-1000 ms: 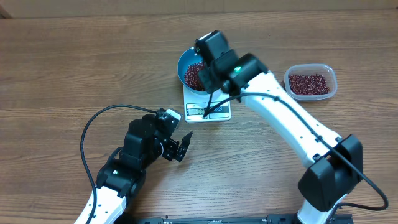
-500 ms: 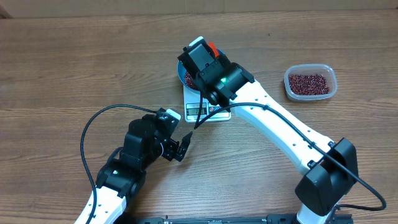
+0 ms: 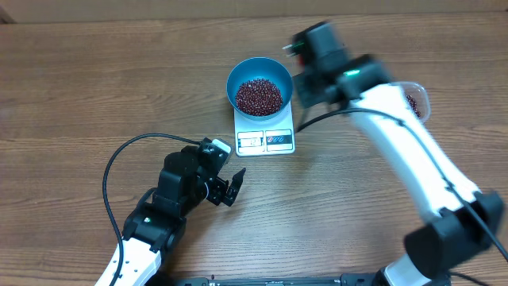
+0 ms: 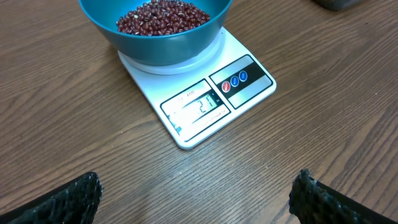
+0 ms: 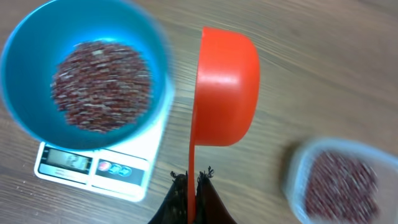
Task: Scoop item into bowl and weigh 150g on scale
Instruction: 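Return the empty scoop with right gripper to the bean container, then dig the scoop into the beans with right gripper to refill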
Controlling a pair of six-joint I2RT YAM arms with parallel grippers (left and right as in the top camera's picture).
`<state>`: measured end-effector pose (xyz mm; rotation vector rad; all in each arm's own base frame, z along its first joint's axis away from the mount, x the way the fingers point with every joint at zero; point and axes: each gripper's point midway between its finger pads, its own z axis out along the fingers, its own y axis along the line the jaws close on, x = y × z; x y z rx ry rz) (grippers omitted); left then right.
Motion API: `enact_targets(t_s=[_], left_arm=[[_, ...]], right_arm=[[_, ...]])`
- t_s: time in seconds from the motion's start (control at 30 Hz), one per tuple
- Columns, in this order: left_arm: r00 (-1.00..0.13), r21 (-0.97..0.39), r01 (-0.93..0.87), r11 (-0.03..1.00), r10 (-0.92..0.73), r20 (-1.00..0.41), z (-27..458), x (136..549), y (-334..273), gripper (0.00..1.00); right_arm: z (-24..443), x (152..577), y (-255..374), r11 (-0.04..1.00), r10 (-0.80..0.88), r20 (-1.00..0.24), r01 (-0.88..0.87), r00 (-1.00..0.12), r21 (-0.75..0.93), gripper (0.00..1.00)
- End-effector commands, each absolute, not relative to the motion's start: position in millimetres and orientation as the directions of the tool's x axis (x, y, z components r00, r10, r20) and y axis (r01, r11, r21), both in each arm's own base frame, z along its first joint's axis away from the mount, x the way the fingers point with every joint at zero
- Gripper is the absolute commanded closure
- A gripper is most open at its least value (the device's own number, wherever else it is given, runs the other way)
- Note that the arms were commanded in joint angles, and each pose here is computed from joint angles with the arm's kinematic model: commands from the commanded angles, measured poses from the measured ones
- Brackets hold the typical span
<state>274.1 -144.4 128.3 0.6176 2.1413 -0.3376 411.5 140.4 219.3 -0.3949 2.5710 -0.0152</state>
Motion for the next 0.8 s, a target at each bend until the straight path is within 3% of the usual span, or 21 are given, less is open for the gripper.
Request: enact_targets(t_s=[0.0,0.33,0.77], left_arm=[[-0.514,-0.027,0.546,0.837,0.309,-0.8,125,272,-146,0.0],[-0.513,-0.027,0.546,0.837,0.309,-0.801,126,272,-146,0.01],[-0.513,-0.027,0.546,0.837,0.309,-0.801,126,272,-146,0.01]], right_arm=[[263,406,108,0.977,-0.147,-0.574,-0.208,-0.805,0.041,0.96],[221,387,-22,0.993,0.117,-0.42,0.112,-0.9,0.036,0.96],[140,380,-49,0.986,0.167,-0.362,0.162,-0.917,0.043,0.96]])
